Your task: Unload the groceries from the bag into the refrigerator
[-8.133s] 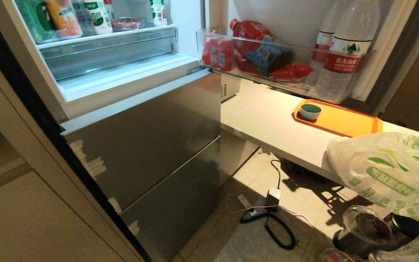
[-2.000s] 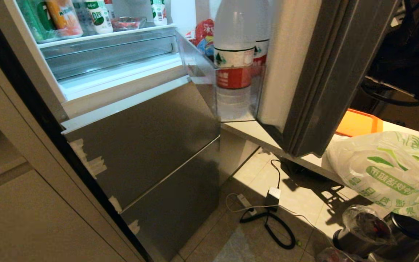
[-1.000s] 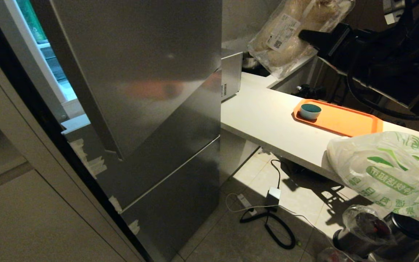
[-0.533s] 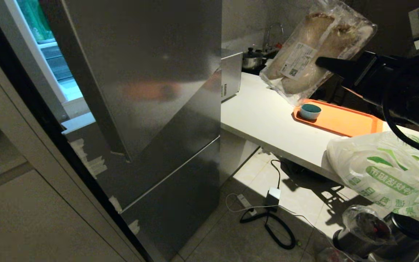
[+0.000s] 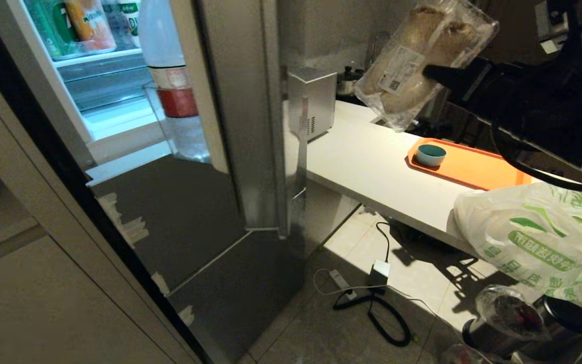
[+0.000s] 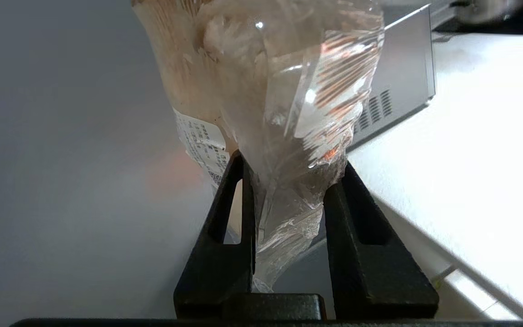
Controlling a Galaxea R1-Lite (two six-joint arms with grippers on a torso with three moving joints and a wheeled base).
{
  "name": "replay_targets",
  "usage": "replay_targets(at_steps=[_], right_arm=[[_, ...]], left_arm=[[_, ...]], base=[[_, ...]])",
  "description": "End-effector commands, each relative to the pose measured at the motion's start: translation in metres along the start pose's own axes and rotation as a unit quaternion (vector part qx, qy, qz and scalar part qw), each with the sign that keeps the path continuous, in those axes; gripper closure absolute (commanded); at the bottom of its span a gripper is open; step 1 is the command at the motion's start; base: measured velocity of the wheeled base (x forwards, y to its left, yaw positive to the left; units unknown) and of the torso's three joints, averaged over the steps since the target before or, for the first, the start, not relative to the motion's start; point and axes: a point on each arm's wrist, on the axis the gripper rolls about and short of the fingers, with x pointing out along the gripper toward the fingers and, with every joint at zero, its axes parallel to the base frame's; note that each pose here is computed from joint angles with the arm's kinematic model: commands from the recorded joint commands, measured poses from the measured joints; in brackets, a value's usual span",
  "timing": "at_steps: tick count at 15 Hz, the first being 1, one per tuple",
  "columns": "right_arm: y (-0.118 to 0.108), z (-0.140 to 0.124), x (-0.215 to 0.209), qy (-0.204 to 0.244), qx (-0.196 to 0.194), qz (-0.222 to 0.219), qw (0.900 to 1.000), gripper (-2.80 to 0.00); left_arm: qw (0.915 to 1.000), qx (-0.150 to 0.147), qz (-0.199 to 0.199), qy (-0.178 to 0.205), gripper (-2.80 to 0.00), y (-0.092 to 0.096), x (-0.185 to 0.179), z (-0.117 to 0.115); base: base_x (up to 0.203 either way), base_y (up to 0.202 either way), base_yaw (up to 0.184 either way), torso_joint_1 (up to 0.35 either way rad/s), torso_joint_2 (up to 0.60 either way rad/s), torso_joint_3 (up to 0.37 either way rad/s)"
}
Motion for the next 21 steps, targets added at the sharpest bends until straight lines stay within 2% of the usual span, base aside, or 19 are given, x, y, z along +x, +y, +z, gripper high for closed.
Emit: replay_targets(at_steps=[1,3,5,8,10,14,16,18,21], right_arm=[[-0.01,-0.021,0.032,0.012,0.003,-0.01,1.0,0.0],[-0.015,-0.029,0.051,0.008,-0.001,-0.019,1.0,0.0],[-0.014,-0.033,0.058,0.008,-0.009,-0.017,1.0,0.0],[-0.002,-0.043,0.069,0.013,-0.012,0.001,1.0,0.0],[0.004,-0.048,0.077,0.011,-0.02,0.008,1.0,0.0],[0.037,-0.062,0.098,0.022,-0.024,0.033,0.999,0.0],[0.055,-0.078,0.117,0.028,-0.03,0.04,0.998,0.0],[0.068,-0.097,0.135,0.038,-0.038,0.048,0.997,0.0],[0.071,-0.141,0.151,0.083,-0.058,0.051,0.993,0.0]], left_arm=[[0.9967,-0.011,-0.08,0.003,0.0,0.006,0.031,0.05],[0.9906,-0.025,-0.132,0.024,0.0,0.012,0.057,0.066],[0.9841,-0.037,-0.167,0.049,0.0,0.016,0.078,0.067],[0.9702,-0.046,-0.232,0.055,0.0,0.015,0.084,0.067],[0.9684,-0.048,-0.238,0.057,0.0,0.017,0.092,0.071],[0.9615,-0.056,-0.262,0.059,0.0,0.02,0.109,0.081],[0.9572,-0.06,-0.277,0.061,0.0,0.021,0.119,0.085],[0.9493,-0.067,-0.3,0.065,0.0,0.021,0.131,0.088],[0.9338,-0.085,-0.334,0.097,0.0,0.017,0.169,0.082]], base=[[0.0,0.0,0.0,0.0,0.0,0.0],[0.0,0.0,0.0,0.0,0.0,0.0],[0.0,0.0,0.0,0.0,0.0,0.0],[0.0,0.0,0.0,0.0,0.0,0.0],[0.0,0.0,0.0,0.0,0.0,0.0],[0.0,0.0,0.0,0.0,0.0,0.0],[0.0,0.0,0.0,0.0,0.0,0.0],[0.0,0.0,0.0,0.0,0.0,0.0],[0.0,0.0,0.0,0.0,0.0,0.0]])
